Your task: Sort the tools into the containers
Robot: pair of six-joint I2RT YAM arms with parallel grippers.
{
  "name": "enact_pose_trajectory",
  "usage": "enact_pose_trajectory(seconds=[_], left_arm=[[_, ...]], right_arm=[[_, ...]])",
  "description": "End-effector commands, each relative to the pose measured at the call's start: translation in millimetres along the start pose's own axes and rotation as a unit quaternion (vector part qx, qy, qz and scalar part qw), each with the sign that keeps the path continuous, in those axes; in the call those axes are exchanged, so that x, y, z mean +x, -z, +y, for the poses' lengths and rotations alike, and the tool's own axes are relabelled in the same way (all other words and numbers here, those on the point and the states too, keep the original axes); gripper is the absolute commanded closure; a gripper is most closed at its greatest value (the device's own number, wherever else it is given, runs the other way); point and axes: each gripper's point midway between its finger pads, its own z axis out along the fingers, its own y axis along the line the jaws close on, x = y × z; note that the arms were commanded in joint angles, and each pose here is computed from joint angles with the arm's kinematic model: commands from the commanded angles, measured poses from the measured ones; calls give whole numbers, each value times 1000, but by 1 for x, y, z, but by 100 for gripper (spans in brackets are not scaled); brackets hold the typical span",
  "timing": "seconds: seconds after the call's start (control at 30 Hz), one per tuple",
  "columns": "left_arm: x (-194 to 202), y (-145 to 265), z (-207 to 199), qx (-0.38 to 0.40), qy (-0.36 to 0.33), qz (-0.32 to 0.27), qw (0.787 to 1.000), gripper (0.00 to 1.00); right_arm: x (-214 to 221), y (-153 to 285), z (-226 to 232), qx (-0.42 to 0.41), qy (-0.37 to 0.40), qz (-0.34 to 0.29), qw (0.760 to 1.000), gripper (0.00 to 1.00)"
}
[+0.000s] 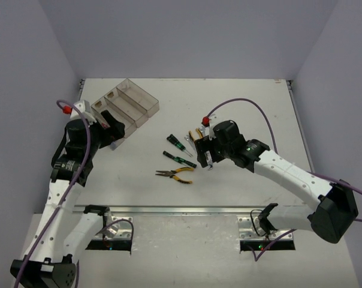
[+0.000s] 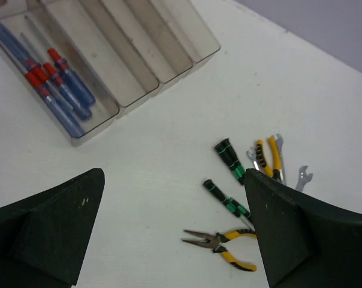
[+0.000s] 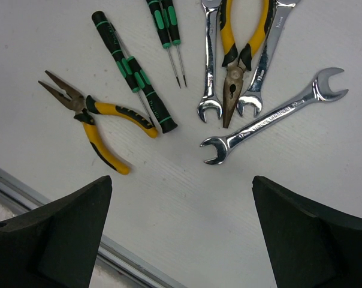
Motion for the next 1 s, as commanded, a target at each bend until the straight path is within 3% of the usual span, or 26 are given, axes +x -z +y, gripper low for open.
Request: enact_pose_trajectory(seconds=[0.0,0.3,0.5,0.57,0.7,0.77,0.97], left_arm=[[8,5,-6,28,-32,0,999,0],[2,15,-21,82,-31,-15,996,0],[1,18,-21,86,-24,-24,996,0],[2,18,-20,85,-23,-23,996,0],[3,21,-24,94,-25,-22,995,0],[3,22,-24,96,-25,-24,995,0],[2,23,-26,102,-27,-28,994,0]], right_arm=[[-26,8,11,-22,11,-23,999,1],[-30,-3,16,-44,49,-41,997,1],[-55,-39,37,-55,66,-1,996,28],[-46,-65,46,-48,89,31,994,36],[-39,-92,49,-16,125,96,987,63],[-23,-105,45,-2,142,135,981,67],[-3,-116,40,1,158,177,972,71]])
